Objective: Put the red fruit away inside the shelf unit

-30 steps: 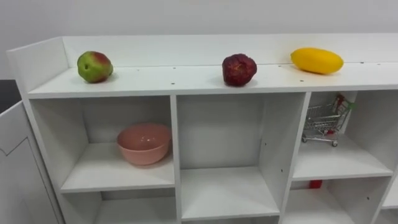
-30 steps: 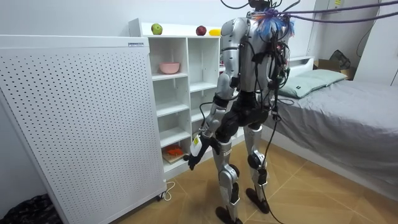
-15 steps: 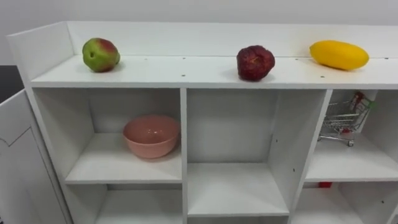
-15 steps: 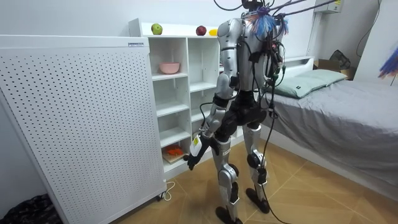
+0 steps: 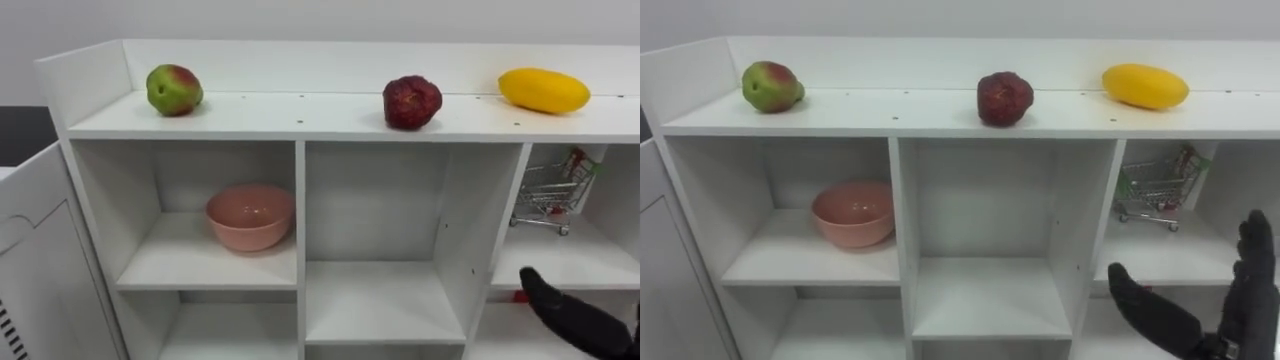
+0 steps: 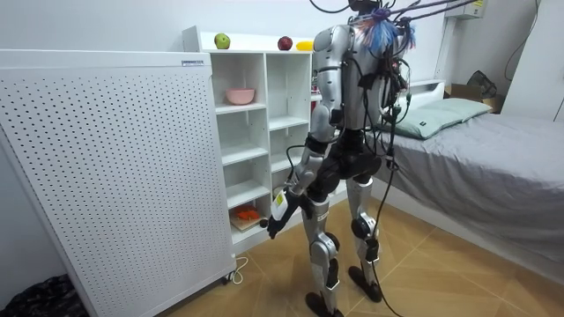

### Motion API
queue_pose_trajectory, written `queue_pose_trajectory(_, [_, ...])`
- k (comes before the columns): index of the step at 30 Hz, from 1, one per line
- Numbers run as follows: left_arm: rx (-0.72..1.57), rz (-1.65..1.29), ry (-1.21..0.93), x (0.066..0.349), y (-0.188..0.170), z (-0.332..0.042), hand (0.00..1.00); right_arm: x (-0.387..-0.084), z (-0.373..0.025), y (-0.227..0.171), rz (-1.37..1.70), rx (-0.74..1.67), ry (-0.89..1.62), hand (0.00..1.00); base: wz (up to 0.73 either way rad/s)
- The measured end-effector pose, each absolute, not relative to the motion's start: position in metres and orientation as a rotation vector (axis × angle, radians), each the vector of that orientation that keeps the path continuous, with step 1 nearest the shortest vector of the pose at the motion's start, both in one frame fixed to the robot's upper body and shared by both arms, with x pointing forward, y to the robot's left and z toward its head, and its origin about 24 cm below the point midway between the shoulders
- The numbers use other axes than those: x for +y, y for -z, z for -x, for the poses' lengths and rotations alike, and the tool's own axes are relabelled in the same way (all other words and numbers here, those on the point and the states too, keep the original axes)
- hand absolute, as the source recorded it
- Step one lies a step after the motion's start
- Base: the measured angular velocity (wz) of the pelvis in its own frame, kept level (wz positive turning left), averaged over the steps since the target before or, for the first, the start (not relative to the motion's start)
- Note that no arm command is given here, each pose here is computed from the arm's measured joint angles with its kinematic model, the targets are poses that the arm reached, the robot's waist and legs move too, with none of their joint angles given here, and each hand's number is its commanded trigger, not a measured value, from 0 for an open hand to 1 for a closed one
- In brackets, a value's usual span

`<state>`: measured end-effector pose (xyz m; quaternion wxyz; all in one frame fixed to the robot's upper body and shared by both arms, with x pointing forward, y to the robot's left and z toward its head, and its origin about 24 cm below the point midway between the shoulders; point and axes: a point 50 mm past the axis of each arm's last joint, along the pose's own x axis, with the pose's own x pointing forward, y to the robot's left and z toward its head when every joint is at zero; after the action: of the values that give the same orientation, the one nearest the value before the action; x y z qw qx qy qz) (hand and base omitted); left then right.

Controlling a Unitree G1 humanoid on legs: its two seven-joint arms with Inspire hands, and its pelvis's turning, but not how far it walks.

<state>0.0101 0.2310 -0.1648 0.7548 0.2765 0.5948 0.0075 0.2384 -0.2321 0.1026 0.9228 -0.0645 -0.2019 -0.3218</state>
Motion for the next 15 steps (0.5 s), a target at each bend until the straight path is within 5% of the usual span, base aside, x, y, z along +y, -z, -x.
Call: queue_pose_trajectory(15, [1.283, -0.609, 0.038, 0.234, 0.164, -0.016, 0.0, -0.221, -0.25, -0.175, 0.077, -0.762, 0.582, 0.0, 0.03])
